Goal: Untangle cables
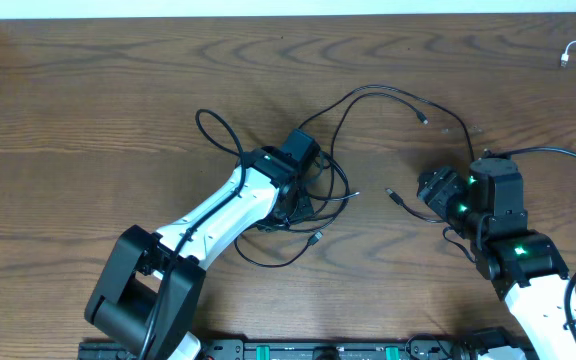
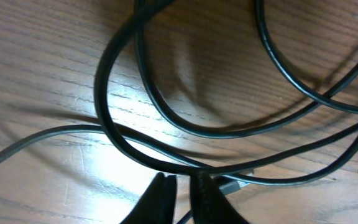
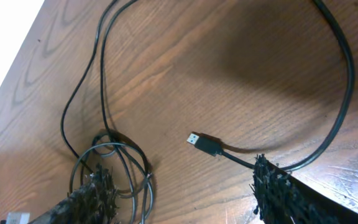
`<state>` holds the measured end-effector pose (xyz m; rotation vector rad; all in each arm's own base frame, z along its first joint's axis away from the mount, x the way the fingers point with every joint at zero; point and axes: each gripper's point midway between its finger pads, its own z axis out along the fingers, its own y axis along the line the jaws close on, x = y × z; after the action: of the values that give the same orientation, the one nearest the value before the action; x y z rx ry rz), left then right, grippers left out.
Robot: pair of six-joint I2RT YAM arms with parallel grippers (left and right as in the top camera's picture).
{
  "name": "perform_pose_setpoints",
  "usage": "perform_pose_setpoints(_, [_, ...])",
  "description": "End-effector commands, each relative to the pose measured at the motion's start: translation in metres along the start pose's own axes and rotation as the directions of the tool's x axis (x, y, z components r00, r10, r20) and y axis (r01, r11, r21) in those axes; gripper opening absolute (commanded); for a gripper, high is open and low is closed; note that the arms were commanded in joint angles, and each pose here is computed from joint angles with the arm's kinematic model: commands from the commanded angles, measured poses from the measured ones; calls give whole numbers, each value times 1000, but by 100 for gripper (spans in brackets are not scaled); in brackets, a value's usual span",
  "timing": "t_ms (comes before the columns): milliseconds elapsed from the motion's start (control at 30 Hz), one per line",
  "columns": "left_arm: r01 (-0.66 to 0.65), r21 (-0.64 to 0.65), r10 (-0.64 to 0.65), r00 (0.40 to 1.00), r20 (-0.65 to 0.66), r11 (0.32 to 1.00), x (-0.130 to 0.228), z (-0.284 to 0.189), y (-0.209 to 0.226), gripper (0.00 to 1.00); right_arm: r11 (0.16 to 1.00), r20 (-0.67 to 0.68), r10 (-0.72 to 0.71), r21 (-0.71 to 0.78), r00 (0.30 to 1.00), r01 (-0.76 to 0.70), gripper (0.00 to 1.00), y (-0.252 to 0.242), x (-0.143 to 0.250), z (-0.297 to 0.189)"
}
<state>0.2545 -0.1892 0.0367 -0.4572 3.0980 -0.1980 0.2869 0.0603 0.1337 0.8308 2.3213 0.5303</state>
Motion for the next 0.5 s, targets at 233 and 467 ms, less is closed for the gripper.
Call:
perform_pose_setpoints(233, [455, -65, -447, 888, 110, 888, -8, -3, 18, 53, 1000, 1, 6, -3, 1000, -6, 73, 3, -3, -3])
perform_pose_setpoints(467, [527, 38, -527, 842, 117, 849, -8, -1, -11, 53, 1000, -8, 6, 9, 1000, -6, 75, 1, -1, 0])
